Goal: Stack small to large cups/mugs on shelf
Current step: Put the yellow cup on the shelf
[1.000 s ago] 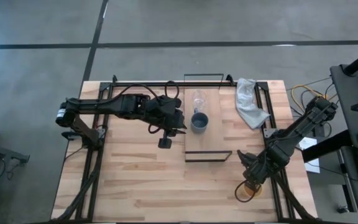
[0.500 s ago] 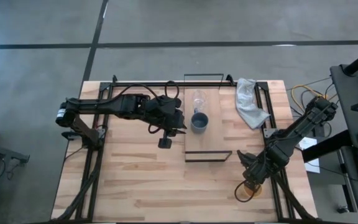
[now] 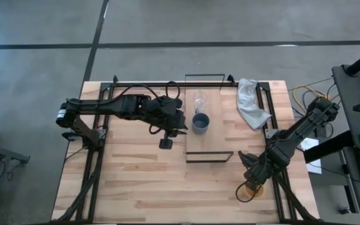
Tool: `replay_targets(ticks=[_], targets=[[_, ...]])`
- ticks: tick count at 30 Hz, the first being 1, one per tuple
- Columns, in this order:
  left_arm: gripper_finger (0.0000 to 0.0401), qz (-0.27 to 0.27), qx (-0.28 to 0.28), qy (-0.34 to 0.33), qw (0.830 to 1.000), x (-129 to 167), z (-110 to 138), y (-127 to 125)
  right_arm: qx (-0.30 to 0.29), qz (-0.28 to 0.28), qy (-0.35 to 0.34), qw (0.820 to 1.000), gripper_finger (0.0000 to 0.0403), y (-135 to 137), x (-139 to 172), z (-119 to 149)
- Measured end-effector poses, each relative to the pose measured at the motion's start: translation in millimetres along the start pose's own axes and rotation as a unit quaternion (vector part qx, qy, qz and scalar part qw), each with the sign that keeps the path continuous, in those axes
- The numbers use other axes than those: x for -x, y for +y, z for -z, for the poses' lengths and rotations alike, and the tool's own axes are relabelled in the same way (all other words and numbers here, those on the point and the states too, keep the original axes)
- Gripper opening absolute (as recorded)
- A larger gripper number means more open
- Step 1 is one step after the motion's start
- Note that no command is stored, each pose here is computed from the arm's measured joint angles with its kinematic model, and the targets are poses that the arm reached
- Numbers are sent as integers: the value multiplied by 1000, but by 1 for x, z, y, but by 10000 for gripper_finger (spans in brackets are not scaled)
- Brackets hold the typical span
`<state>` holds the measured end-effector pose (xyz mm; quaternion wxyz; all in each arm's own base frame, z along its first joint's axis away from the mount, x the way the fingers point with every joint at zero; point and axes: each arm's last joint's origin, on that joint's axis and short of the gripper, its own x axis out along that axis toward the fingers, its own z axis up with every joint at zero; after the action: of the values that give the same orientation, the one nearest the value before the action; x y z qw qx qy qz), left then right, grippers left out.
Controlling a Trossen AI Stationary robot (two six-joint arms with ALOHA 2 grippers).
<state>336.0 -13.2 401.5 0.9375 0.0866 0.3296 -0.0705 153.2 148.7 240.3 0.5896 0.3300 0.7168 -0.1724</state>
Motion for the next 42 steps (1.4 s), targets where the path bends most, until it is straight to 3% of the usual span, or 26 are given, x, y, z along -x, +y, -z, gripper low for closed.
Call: replay_targets(ticks=[35, 42], targets=[[68, 0, 0, 0, 1000, 0, 0, 0, -3, -2, 0, 1000, 53, -3, -14, -3], [68, 0, 0, 0, 1000, 0, 0, 0, -3, -2, -1, 1000, 12, -3, -14, -3]])
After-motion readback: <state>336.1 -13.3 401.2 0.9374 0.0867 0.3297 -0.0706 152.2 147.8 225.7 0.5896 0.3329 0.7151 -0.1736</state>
